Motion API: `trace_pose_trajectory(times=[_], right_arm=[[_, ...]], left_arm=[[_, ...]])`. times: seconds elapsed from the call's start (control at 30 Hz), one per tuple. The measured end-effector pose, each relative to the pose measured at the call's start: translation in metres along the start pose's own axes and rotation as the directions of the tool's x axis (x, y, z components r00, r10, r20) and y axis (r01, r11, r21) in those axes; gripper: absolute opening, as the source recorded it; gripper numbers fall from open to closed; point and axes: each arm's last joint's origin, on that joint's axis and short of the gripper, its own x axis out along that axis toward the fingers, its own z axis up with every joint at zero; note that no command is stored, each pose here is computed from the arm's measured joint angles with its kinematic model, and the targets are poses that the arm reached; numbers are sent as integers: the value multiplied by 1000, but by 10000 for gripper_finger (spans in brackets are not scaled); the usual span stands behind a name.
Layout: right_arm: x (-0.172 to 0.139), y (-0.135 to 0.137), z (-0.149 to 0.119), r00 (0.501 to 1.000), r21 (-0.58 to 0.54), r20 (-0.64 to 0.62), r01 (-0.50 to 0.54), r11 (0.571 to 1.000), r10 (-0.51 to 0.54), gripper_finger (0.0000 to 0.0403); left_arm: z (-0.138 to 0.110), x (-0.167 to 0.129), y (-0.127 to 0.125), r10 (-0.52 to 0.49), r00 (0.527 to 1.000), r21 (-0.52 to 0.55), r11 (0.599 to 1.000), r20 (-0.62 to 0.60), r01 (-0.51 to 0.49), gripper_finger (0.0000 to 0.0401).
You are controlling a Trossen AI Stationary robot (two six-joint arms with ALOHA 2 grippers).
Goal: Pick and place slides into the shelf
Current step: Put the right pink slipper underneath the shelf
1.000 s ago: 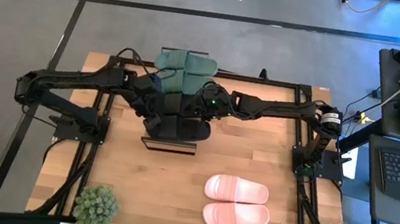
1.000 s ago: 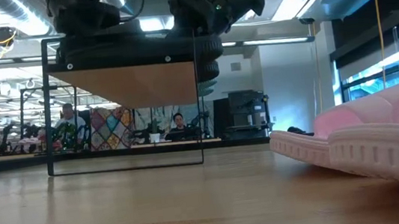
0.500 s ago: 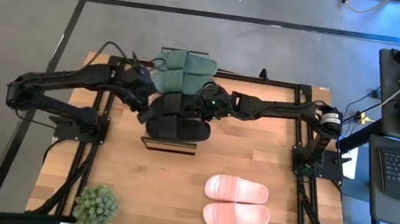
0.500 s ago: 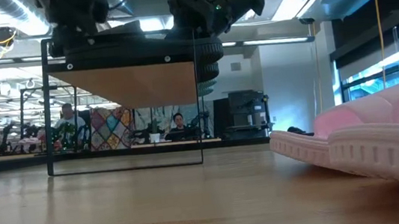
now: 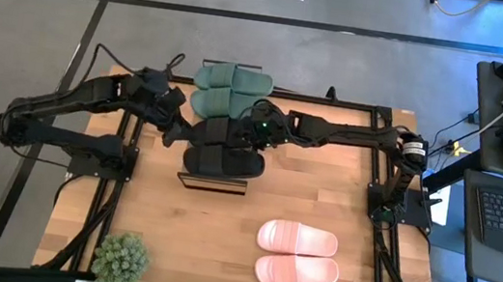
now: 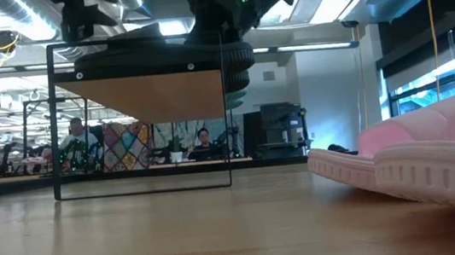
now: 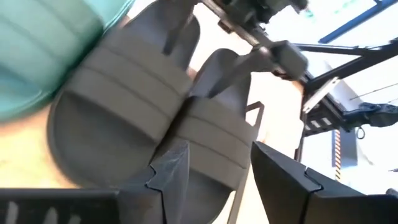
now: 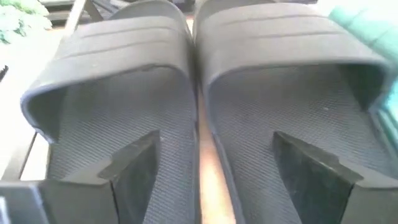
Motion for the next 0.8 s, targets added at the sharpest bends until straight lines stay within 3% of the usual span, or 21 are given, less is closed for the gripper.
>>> trace_pose_trajectory(times=[0.23, 0.47, 0.63, 0.8], right_arm=[[-21, 2, 26, 999, -6, -48, 19, 1000, -19, 306], [-71, 11, 59, 998, 8, -62, 10, 1000, -10, 306], [-112, 24, 66, 998, 182, -26, -45, 982, 51, 306], [-130, 47, 60, 989, 422, -93, -64, 904, 114, 306]], left_arm=[[3, -4, -1, -15, 999, 76, 997, 50, 12, 165], [6, -9, 3, 8, 995, 175, 984, 97, -25, 165], [12, -17, 2, -1, 982, 261, 964, 187, -49, 165], [14, -26, 0, -24, 967, 355, 932, 253, -70, 165]])
